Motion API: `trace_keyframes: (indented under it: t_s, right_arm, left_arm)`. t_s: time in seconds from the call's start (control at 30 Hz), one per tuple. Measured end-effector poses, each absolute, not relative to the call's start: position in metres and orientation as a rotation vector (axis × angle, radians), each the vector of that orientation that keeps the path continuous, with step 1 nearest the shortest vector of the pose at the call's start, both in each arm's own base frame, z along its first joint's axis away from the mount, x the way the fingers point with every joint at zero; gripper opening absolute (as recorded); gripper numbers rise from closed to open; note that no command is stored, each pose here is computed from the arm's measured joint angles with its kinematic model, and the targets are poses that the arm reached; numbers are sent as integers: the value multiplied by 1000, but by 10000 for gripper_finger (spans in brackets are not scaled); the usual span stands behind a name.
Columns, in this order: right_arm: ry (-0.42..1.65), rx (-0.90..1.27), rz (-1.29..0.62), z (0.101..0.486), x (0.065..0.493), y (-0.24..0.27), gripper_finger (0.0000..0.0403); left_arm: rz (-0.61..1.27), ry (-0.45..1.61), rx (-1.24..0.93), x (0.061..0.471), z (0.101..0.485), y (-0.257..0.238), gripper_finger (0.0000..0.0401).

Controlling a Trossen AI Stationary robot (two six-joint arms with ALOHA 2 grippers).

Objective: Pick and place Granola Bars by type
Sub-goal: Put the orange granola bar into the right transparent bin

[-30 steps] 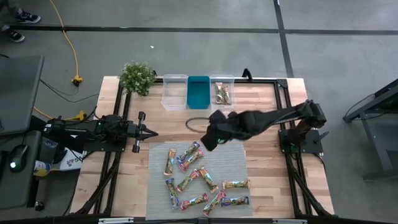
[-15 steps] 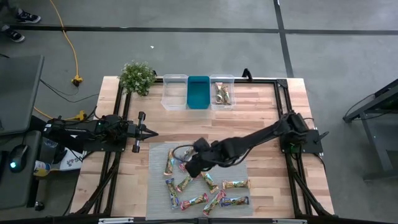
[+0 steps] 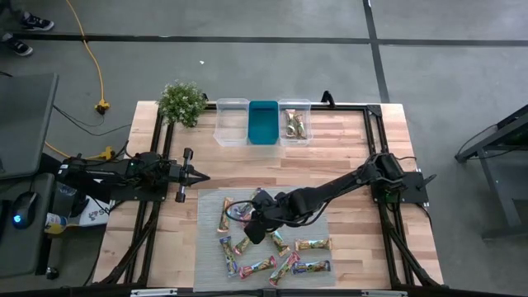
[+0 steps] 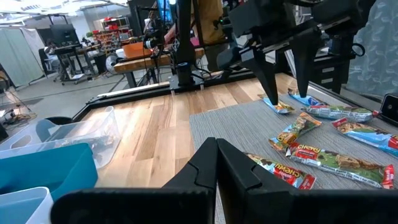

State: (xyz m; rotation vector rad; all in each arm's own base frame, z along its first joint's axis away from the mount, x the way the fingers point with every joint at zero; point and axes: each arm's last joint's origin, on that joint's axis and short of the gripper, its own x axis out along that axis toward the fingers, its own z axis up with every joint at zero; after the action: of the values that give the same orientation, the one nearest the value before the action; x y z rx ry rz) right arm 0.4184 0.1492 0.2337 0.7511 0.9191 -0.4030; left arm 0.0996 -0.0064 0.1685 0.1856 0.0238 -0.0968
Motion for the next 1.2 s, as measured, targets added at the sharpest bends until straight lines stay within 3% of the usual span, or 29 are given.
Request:
trace_keyframes:
  t_s: [0.33, 0.8, 1.03, 1.2]
  right_arm:
    - [1051, 738, -294, 219, 420, 154, 167]
    - [1055, 386, -158, 214, 411, 177, 167]
    - [1210, 637, -386, 207, 391, 184, 168]
    - [1331, 590, -351, 205, 371, 206, 168]
  left_arm:
    - [-97, 24, 185, 100, 168, -6, 1]
    - [-97, 23, 186, 100, 169, -6, 1]
    - [-97, 24, 186, 100, 168, -6, 1]
    - [-97, 24, 186, 100, 168, -6, 1]
